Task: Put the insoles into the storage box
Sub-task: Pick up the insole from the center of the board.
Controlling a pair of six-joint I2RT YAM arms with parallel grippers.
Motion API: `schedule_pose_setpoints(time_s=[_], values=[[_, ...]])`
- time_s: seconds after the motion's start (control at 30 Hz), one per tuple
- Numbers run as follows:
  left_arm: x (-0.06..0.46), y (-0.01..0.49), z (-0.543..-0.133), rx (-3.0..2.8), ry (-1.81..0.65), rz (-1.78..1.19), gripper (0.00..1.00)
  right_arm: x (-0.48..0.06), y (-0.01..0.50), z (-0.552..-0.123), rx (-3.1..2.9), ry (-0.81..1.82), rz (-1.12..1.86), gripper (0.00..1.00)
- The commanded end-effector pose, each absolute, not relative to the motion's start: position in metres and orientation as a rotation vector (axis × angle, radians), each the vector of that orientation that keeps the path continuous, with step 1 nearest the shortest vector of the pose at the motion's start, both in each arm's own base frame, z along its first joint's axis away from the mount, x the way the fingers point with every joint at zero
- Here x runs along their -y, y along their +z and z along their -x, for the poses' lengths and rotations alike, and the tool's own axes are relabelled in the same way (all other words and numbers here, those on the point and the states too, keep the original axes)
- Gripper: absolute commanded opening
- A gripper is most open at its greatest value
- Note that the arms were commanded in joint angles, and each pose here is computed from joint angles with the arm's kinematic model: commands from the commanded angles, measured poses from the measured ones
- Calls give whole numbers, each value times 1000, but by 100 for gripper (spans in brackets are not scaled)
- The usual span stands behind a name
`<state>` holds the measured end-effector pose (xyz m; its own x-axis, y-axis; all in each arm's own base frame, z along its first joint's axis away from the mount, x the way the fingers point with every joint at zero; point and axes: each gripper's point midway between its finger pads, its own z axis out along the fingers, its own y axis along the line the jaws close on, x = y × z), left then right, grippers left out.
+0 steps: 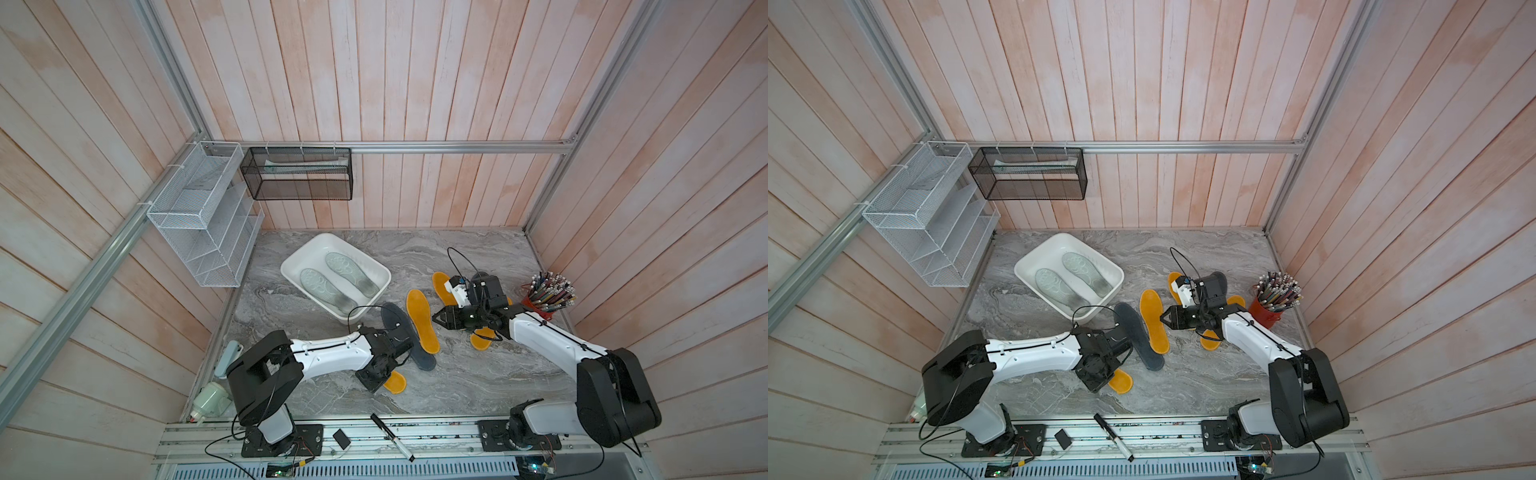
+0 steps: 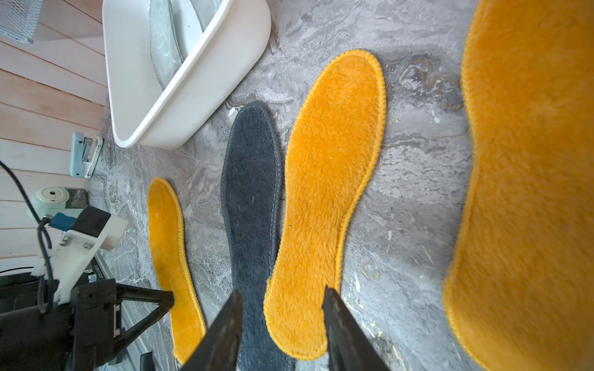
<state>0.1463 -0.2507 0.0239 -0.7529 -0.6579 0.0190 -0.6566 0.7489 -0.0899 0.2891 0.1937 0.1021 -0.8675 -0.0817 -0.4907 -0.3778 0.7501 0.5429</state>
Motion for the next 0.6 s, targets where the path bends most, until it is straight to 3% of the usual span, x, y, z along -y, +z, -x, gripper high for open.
schedule_pose_setpoints(time_s=[0.0,0.3,0.57], values=[[228,37,-141,-2893,-43,1042,0,-190,106,-296,-2507,889,339,43],[240,59,-154,-2812,-328,956,0,-185,104,-304,-2508,890,316,42],[229,77,-153,-2784,-324,967,0,-182,104,-309,-2510,894,299,43]])
